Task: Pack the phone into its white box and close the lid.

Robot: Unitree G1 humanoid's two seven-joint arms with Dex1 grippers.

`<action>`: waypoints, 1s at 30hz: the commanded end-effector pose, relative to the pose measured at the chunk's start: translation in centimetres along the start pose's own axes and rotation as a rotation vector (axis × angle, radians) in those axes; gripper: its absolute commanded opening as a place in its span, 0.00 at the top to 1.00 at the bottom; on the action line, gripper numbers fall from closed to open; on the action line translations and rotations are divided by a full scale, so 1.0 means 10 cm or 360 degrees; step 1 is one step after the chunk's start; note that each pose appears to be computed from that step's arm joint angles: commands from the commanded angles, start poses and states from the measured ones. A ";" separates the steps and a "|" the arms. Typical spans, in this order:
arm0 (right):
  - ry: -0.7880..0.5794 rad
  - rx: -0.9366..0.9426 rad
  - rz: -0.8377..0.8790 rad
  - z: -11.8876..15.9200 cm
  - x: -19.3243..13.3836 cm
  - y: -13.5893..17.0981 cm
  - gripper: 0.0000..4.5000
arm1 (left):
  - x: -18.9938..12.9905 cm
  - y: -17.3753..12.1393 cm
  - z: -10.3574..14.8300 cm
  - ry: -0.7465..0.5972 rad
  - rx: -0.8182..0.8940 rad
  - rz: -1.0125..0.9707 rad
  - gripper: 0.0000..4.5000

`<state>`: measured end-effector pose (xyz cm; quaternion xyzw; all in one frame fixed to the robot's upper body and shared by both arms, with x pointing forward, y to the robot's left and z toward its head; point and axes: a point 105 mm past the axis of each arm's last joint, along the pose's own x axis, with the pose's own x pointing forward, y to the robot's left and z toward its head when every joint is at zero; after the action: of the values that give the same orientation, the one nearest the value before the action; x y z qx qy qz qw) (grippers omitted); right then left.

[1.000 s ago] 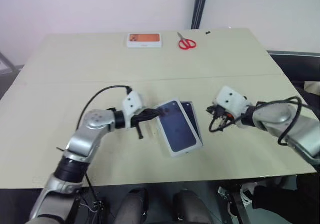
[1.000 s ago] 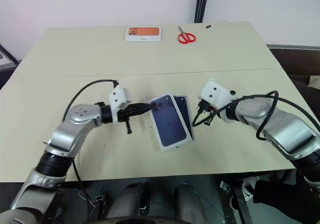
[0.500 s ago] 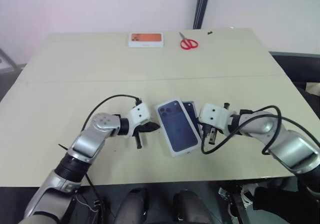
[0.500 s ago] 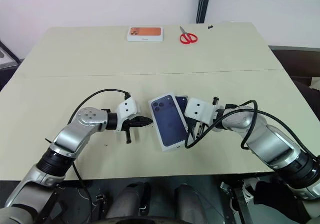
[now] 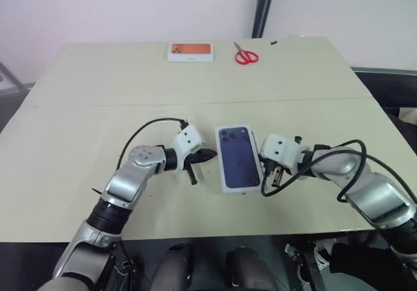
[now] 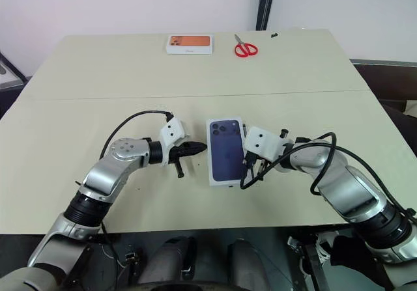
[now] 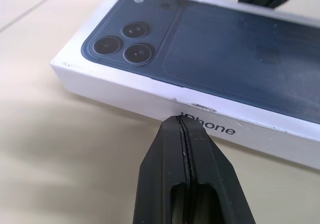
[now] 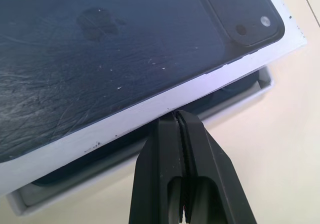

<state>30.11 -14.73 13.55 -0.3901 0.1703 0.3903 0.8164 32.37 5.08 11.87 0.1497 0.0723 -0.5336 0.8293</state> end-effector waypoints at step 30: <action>-0.0056 0.0046 -0.0107 0.02 0.02 -0.03 0.99 | 0.17 -0.02 0.17 -0.0076 0.0041 -0.0018 1.00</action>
<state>30.50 -15.40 12.60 -0.3799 0.1769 0.3578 0.8345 33.04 4.00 11.31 0.1505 0.0792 -0.5274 0.8324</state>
